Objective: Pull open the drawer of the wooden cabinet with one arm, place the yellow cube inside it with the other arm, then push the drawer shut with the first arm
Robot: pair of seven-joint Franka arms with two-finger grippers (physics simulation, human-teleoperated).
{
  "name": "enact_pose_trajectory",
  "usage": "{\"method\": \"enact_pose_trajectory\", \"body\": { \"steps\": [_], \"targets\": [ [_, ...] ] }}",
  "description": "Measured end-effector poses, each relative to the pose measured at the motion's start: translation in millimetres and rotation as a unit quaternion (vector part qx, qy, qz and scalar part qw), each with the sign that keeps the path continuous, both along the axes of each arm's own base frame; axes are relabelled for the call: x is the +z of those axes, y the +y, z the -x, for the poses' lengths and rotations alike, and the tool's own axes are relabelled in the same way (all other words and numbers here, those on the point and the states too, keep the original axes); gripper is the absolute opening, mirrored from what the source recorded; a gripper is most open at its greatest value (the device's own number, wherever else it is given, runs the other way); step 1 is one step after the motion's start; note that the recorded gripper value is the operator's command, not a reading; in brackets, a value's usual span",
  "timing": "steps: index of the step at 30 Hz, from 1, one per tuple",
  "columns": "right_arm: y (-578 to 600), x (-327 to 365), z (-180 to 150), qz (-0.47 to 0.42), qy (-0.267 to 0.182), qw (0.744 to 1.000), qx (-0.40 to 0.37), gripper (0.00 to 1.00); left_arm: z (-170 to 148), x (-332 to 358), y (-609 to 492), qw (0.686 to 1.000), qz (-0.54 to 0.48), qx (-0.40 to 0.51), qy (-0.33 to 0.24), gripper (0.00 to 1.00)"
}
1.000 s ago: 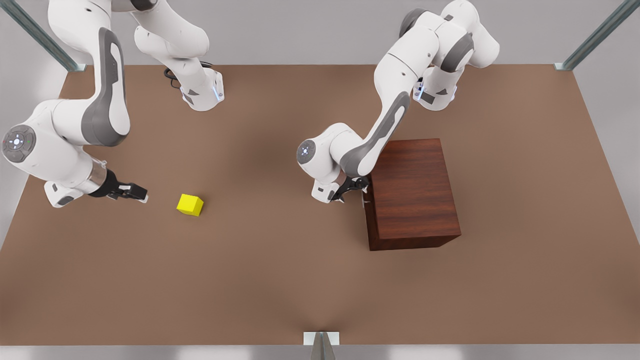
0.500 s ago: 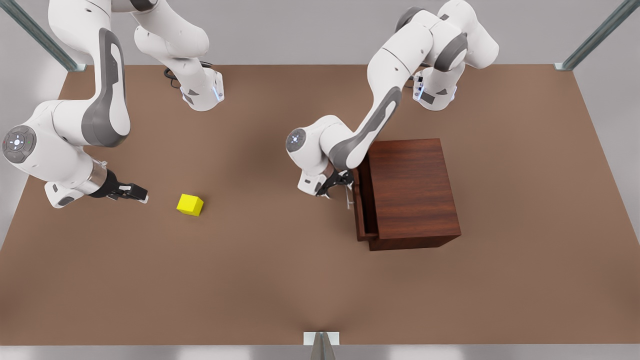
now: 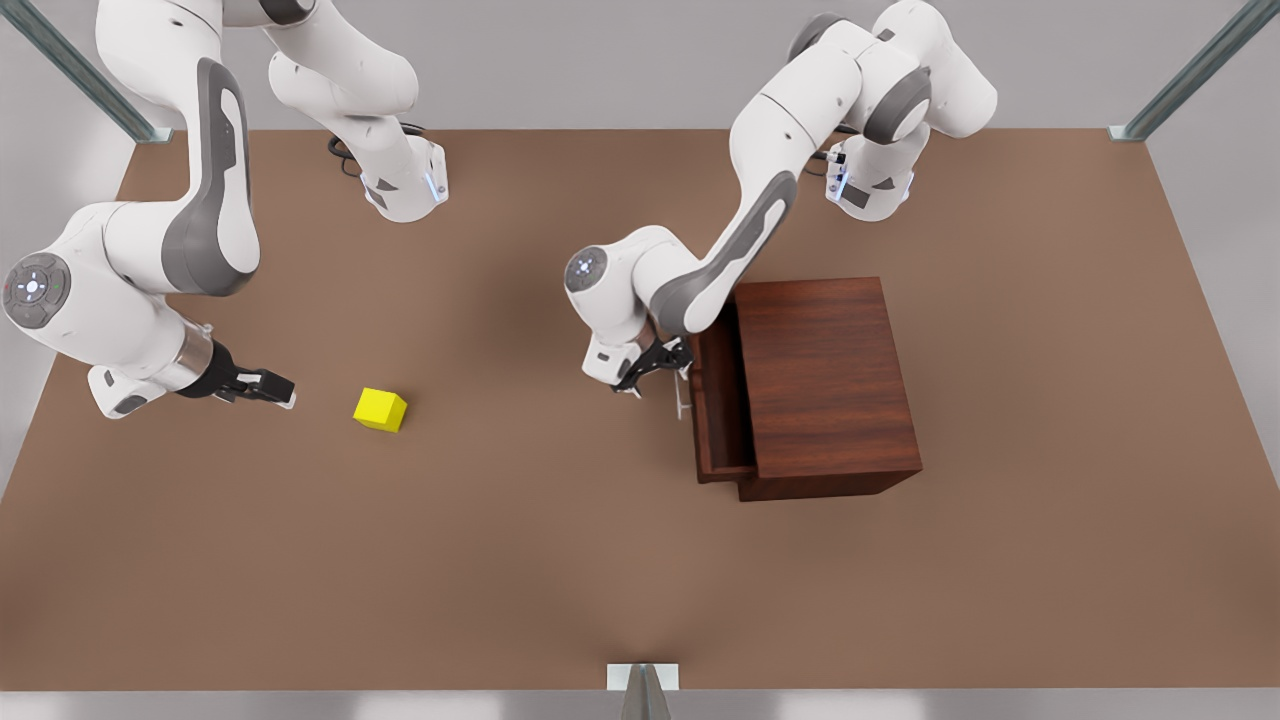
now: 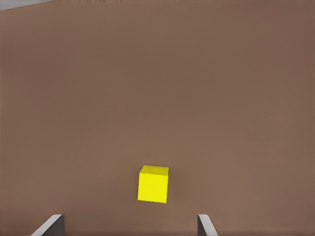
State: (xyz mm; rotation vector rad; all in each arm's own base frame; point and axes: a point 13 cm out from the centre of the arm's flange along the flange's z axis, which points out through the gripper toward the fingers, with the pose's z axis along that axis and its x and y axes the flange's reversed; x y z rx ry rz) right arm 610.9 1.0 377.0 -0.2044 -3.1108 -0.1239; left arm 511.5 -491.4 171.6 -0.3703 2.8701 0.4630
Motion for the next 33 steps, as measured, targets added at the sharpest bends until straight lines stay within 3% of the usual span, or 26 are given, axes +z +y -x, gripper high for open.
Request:
{"method": "enact_pose_trajectory", "body": {
  "steps": [20,23,26,27,28,31,32,33],
  "targets": [
    [16,6,-4,0.009,-0.004,1.000,0.010,1.00,4,15,-54,0.999,0.040,-0.012,-0.035,1.00],
    [63,4,-1,0.010,0.000,0.999,0.031,1.00,45,68,-94,0.998,0.057,-0.024,-0.023,1.00],
    [66,1,0,0.010,0.004,1.000,0.016,1.00,103,174,-111,0.996,0.083,-0.027,-0.007,1.00],
    [64,0,0,0.010,0.006,1.000,0.010,1.00,105,191,-97,0.997,0.079,-0.015,0.005,1.00],
    [63,-2,-1,0.010,0.008,1.000,0.004,1.00,83,218,-62,0.996,0.084,0.018,0.016,1.00],
    [63,-42,2,0.005,0.044,0.999,-0.013,1.00,-36,285,175,0.976,0.099,0.187,0.057,1.00],
    [63,-56,5,0.004,0.056,0.998,-0.020,1.00,-58,277,274,0.959,0.110,0.249,0.086,1.00],
    [62,-68,9,0.003,0.065,0.998,-0.027,1.00,-55,258,347,0.943,0.121,0.289,0.114,1.00]
  ]
}}
